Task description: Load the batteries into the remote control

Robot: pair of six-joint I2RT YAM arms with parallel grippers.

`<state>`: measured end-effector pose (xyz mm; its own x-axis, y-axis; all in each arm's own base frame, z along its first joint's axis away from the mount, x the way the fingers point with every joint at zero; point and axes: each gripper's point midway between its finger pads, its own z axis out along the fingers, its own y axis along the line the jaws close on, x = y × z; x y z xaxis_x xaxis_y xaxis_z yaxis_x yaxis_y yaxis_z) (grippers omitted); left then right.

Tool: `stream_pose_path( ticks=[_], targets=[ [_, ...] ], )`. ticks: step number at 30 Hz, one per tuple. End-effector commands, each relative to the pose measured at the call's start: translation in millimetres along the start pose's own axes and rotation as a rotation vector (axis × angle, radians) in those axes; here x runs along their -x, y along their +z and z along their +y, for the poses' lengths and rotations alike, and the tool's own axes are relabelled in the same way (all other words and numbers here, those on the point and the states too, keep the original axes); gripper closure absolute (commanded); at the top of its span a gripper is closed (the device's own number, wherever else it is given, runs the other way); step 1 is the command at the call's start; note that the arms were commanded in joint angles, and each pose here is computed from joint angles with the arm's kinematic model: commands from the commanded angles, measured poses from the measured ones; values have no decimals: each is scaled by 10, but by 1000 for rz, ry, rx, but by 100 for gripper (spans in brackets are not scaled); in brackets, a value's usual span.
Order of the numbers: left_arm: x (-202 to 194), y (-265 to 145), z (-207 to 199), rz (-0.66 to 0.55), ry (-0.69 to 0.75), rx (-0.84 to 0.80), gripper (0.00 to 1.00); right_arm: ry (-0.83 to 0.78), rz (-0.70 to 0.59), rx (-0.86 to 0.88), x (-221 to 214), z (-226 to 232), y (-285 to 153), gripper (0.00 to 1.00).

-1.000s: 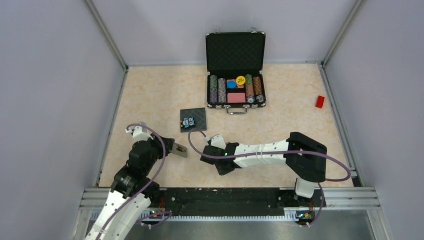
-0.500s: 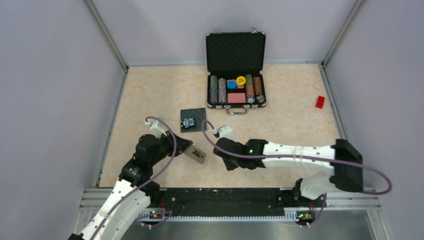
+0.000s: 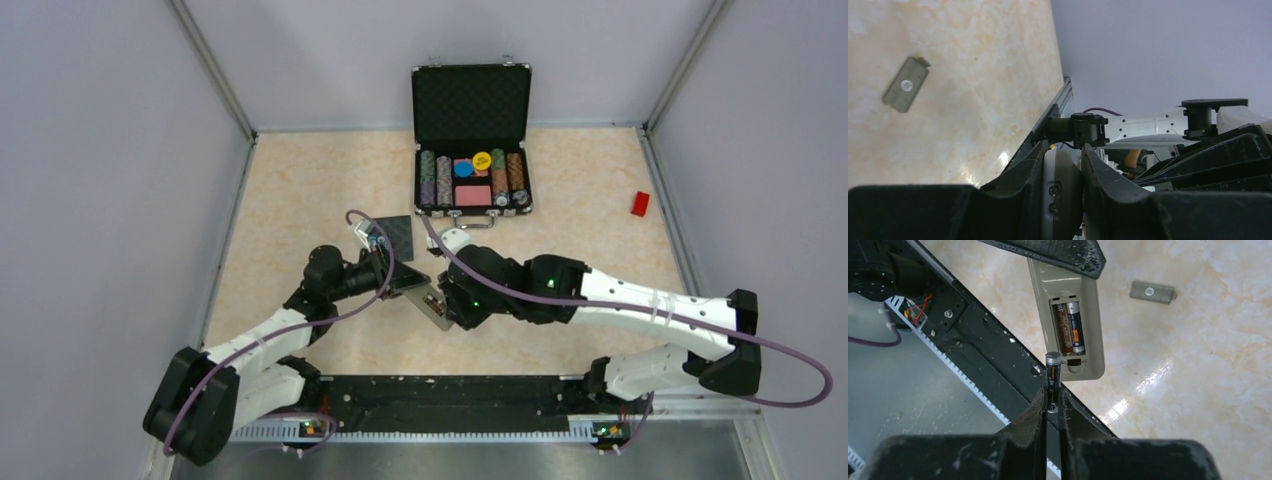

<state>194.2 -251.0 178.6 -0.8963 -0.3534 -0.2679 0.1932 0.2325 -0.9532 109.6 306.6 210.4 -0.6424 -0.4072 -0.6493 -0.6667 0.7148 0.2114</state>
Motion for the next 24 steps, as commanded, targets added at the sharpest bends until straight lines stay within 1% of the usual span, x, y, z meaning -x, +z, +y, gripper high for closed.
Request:
stream_pose_path(
  ticks=[1, 8, 18, 24],
  targets=[
    [-5, 37, -587, 31, 56, -238, 100, -7, 72, 13, -16, 51, -136, 94],
    [-169, 200, -693, 136, 70, -258, 100, -56, 168, -44, -89, -12, -137, 93],
    [-258, 241, -681, 180, 87, -263, 100, -83, 234, -70, -109, -23, -90, 91],
    [-251, 257, -701, 182, 94, -267, 100, -89, 266, -71, -127, -8, -16, 88]
  ],
)
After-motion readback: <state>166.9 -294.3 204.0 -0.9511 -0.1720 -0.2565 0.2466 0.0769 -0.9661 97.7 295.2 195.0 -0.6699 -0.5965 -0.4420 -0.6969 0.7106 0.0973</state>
